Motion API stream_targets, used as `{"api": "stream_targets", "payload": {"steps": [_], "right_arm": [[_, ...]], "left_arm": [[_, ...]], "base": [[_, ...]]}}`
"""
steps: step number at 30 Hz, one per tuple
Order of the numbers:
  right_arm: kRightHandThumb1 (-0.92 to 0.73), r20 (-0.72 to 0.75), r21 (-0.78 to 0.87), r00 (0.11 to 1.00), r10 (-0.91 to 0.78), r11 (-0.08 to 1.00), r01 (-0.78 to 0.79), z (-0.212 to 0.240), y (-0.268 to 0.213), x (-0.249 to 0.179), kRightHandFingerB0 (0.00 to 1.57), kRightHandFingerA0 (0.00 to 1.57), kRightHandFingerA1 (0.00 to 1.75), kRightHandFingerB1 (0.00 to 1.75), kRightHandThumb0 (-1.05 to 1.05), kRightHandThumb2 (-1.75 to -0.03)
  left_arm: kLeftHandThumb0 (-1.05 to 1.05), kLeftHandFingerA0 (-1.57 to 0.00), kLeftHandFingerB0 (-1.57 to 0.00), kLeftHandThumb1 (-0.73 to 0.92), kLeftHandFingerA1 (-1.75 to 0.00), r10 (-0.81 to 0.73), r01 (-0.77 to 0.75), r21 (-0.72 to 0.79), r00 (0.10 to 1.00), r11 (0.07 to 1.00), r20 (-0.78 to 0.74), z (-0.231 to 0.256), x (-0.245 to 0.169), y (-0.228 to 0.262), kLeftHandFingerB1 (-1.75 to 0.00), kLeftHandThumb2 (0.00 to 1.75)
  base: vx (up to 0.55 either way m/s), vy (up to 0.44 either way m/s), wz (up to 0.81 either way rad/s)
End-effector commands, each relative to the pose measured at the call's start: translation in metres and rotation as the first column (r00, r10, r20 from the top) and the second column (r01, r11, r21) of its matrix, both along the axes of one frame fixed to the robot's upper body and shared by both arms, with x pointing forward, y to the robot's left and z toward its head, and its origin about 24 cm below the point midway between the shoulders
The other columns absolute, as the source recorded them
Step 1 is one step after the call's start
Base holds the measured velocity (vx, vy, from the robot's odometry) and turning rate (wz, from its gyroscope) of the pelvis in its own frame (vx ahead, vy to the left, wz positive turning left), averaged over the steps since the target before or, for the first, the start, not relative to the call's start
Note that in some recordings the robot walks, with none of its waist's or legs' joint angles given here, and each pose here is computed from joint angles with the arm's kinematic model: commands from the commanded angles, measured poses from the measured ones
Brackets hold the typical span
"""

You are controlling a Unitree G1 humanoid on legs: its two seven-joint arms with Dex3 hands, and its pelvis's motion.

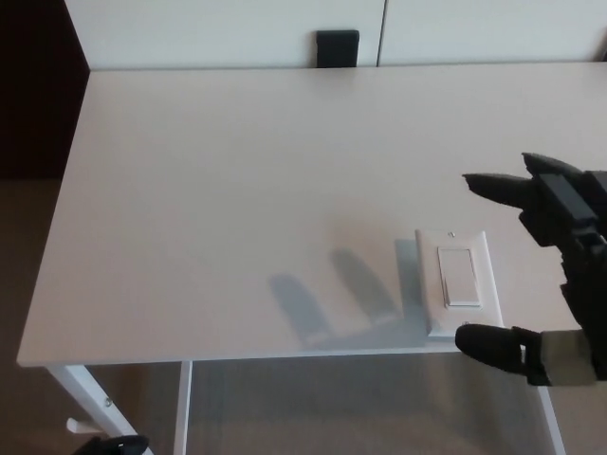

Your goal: The robot walk towards a table in front and then clicks the light switch button using the right hand's index finger

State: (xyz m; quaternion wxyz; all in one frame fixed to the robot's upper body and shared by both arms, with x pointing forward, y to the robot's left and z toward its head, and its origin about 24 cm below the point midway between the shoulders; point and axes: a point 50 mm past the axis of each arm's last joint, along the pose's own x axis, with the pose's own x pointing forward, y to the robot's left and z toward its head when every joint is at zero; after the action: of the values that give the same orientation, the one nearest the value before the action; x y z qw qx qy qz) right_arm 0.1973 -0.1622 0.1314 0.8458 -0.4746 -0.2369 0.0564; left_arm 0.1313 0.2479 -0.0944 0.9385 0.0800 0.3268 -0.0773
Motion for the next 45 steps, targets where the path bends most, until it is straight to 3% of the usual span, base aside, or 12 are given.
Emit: {"api": "stream_targets", "payload": {"steps": [1, 3, 5, 6, 11, 12, 14, 16, 27, 30, 44, 45], "right_arm": [[-0.43, -0.124, -0.479, 0.963, -0.241, 0.864, 0.155, -0.037, -0.014, 0.023, 0.06, 0.0, 0.47, 0.63, -0.85, -0.85], [-0.47, -0.165, -0.492, 0.953, -0.254, 0.859, 0.143, -0.044, -0.015, 0.022, 0.09, 0.0, 0.48, 0.66, -0.83, -0.56], [-0.44, -0.203, -0.528, 0.941, -0.272, 0.839, 0.129, -0.05, -0.015, 0.02, 0.08, 0.0, 0.48, 0.62, -0.85, -0.85], [-0.52, -0.208, -0.53, 0.939, -0.273, 0.838, 0.126, -0.051, -0.015, 0.02, 0.07, 0.0, 0.51, 0.62, -0.91, -0.57], [-0.62, -0.224, -0.541, 0.935, -0.275, 0.833, 0.115, -0.058, -0.014, 0.016, 0.02, 0.0, 0.42, 0.66, -0.97, -0.59], [-0.55, -0.227, -0.54, 0.934, -0.277, 0.834, 0.116, -0.06, -0.014, 0.014, 0.07, 0.0, 0.47, 0.6, -0.99, -0.95], [-0.61, -0.234, -0.538, 0.929, -0.286, 0.834, 0.121, -0.063, -0.013, 0.012, 0.0, 0.0, 0.46, 0.63, -0.95, -0.59], [-0.51, -0.256, -0.536, 0.916, -0.309, 0.834, 0.132, -0.067, -0.013, 0.012, 0.02, 0.0, 0.46, 0.48, -0.92, -0.92], [-0.47, -0.271, -0.565, 0.888, -0.37, 0.808, 0.165, -0.076, -0.014, 0.012, 0.0, 0.0, 0.47, 0.34, -0.87, -0.91], [-0.48, -0.264, -0.566, 0.892, -0.367, 0.808, 0.165, -0.076, -0.012, 0.012, 0.0, 0.0, 0.47, 0.37, -0.87, -0.9], [-0.49, -0.26, -0.58, 0.902, -0.345, 0.803, 0.14, -0.077, -0.004, 0.006, 0.0, 0.0, 0.44, 0.41, -0.88, -0.91], [-0.5, -0.259, -0.584, 0.903, -0.344, 0.8, 0.137, -0.078, -0.004, 0.005, 0.0, 0.0, 0.44, 0.43, -0.89, -0.91]], "left_arm": [[-0.67, -0.19, -0.15, 0.29, -1.06, -0.015, -0.009, -0.173, 0.991, 0.985, -0.133, -0.003, -0.015, -0.003, -0.79, 0.8], [-0.65, -0.18, -0.14, 0.27, -1.09, -0.015, -0.01, -0.175, 0.99, 0.985, -0.14, -0.004, -0.016, -0.003, -0.8, 0.8], [-0.65, -0.18, -0.14, 0.27, -1.1, -0.014, -0.011, -0.172, 0.99, 0.985, -0.139, -0.004, -0.016, -0.003, -0.8, 0.81], [-0.66, -0.17, -0.13, 0.28, -1.09, -0.016, -0.008, -0.17, 0.99, 0.985, -0.138, -0.004, -0.016, -0.003, -0.8, 0.8], [-0.66, -0.17, -0.13, 0.28, -1.1, -0.021, -0.002, -0.166, 0.99, 0.986, -0.139, -0.003, -0.015, -0.003, -0.8, 0.82], [-0.64, -0.15, -0.12, 0.26, -1.11, -0.022, -0.002, -0.169, 0.99, 0.986, -0.138, -0.003, -0.015, -0.003, -0.81, 0.81], [-0.64, -0.15, -0.11, 0.27, -1.09, -0.023, -0.002, -0.172, 0.99, 0.985, -0.14, -0.003, -0.015, -0.003, -0.8, 0.81], [-0.64, -0.15, -0.11, 0.28, -1.07, -0.026, 0.003, -0.16, 0.99, 0.987, -0.138, -0.001, -0.013, -0.002, -0.79, 0.8], [-0.61, -0.34, -0.17, 0.24, -0.81, -0.029, 0.005, -0.158, 0.988, 0.987, -0.155, -0.001, -0.013, -0.003, -0.66, 0.94], [-0.59, -0.17, -0.13, 0.24, -1.09, -0.024, -0.002, -0.161, 0.987, 0.987, -0.16, -0.001, -0.013, -0.003, -0.8, 0.85], [-0.58, -0.36, -0.19, 0.23, -0.81, -0.036, 0.012, -0.15, 0.987, 0.989, -0.159, 0.0, -0.013, -0.005, -0.65, 0.93], [-0.64, -0.19, -0.17, 0.26, -1.03, -0.032, 0.008, -0.152, 0.987, 0.988, -0.16, 0.0, -0.013, -0.005, -0.77, 0.82]], "base": [[0.0, 0.0, 0.0], [0.0, 0.0, 0.0], [0.0, 0.0, 0.0], [0.0, 0.0, 0.0], [0.0, 0.0, 0.0], [0.0, 0.0, 0.0], [0.0, 0.0, 0.0], [0.0, 0.0, 0.0], [0.0, 0.0, 0.0], [0.0, 0.0, 0.0], [0.0, 0.0, 0.0], [0.0, 0.0, 0.0]]}}
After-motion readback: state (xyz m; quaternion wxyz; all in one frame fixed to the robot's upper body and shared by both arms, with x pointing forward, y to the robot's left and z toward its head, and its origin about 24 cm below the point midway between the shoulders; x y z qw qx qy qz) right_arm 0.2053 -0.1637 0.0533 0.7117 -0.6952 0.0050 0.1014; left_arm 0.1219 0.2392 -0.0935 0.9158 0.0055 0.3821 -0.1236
